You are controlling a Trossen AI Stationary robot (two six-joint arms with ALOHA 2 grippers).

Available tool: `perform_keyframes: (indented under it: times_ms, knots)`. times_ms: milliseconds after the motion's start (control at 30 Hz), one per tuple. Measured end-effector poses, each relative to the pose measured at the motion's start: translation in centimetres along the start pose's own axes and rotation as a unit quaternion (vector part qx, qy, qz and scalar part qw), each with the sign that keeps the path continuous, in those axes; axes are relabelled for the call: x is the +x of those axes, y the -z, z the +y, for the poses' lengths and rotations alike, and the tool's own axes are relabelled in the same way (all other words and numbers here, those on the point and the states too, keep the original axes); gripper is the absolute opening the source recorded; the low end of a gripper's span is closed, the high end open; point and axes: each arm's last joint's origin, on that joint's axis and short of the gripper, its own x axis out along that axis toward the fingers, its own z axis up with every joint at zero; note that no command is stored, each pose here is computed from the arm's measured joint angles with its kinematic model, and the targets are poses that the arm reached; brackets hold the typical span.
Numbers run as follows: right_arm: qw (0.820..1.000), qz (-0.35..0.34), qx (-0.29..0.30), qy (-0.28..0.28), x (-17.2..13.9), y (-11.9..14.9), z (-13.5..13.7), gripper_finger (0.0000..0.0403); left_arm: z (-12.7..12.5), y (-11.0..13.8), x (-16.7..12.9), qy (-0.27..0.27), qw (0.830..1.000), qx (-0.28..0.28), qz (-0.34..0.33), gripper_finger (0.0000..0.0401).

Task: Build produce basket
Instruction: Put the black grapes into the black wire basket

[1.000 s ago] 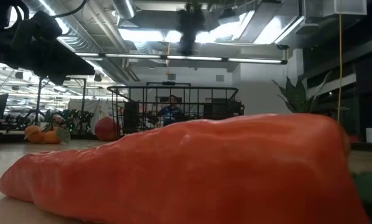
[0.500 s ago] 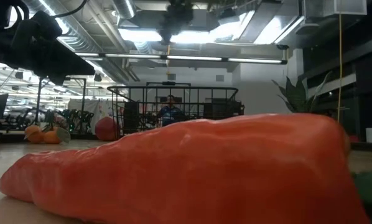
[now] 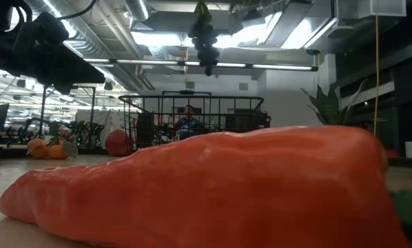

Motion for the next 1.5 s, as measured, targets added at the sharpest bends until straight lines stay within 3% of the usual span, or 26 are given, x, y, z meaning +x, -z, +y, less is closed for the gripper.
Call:
perform_keyframes:
  times_ms: [300,1500]
  knots:
    - [1.0,-0.023,0.006,0.005,-1.4,-0.9,-0.4,0.0,0.0,0.0,0.0,0.0,1.0,0.0,0.0,0.0064]
    - [1.0,-0.021,0.004,0.004,-1.2,-0.8,-0.4,0.0,0.0,0.0,0.0,0.0,1.0,0.0,0.0,0.0064]
